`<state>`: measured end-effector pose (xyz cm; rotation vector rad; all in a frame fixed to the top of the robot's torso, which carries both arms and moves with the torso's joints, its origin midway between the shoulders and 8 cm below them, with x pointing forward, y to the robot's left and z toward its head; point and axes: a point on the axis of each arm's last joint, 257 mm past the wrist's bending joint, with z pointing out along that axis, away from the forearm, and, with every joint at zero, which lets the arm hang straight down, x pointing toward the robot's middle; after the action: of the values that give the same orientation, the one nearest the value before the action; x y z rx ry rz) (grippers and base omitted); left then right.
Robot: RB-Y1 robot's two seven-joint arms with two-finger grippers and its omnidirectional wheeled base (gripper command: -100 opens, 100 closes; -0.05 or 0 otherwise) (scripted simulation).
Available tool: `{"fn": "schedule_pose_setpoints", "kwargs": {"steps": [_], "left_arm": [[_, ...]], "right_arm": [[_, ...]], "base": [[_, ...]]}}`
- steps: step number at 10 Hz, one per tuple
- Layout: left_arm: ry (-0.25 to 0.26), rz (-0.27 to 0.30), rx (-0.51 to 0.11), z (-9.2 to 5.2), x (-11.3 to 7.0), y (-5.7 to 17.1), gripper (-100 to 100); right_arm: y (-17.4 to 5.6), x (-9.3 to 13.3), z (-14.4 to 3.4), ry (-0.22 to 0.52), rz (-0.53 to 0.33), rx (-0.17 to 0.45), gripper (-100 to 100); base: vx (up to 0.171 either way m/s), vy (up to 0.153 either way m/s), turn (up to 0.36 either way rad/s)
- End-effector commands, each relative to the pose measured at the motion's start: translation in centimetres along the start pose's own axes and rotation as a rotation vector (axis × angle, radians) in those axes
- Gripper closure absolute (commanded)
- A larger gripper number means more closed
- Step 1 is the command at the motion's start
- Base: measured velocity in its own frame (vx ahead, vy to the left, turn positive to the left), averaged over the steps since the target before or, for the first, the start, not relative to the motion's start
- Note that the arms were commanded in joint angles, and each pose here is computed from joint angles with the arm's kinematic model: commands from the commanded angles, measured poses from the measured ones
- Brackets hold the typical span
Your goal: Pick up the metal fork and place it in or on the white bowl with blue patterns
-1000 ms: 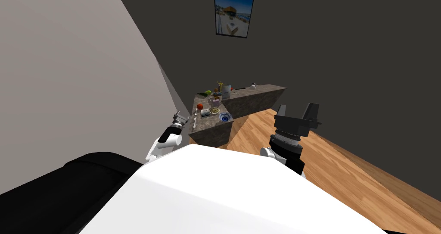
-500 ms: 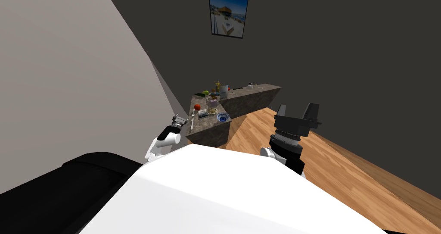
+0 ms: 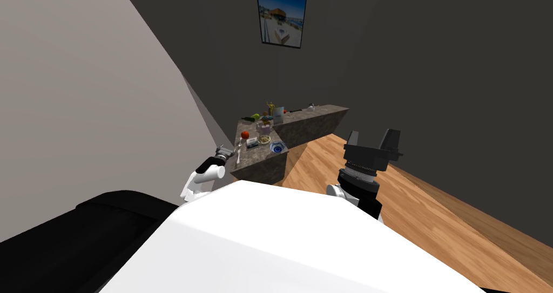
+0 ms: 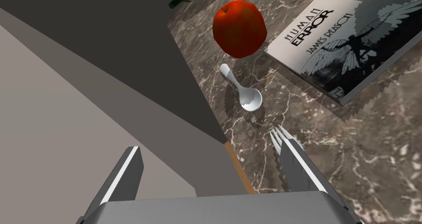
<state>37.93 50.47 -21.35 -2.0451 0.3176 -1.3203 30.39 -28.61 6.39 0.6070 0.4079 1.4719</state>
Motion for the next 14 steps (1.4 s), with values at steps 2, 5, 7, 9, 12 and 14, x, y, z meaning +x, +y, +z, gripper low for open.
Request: {"fn": "schedule_pose_setpoints", "kwargs": {"steps": [2,5,7,9,12,14], "left_arm": [[-0.057,-0.089,-0.038,0.8,-1.6,0.7,-100],[-0.124,-0.202,-0.088,1.4,-3.2,1.8,-100],[-0.157,-0.257,-0.113,1.7,-3.8,2.5,-100],[-0.207,-0.353,-0.157,2.2,-4.6,3.8,-100],[-0.269,-0.449,-0.206,2.6,-5.4,5.4,-100],[-0.305,-0.495,-0.232,2.6,-5.8,6.3,-100]], "right_arm": [[0.0,0.0,0.0,0.000,0.000,0.000,0],[0.0,0.0,0.0,0.000,0.000,0.000,0],[0.0,0.0,0.0,0.000,0.000,0.000,0],[0.0,0.0,0.0,0.000,0.000,0.000,0],[0.0,0.0,0.0,0.000,0.000,0.000,0],[0.0,0.0,0.0,0.000,0.000,0.000,0]], "base": [[0.012,0.000,-0.063],[0.010,0.005,-0.040],[0.007,0.006,-0.011],[0.001,0.009,-0.021],[-0.001,0.001,-0.004],[0.000,0.000,0.000]]}}
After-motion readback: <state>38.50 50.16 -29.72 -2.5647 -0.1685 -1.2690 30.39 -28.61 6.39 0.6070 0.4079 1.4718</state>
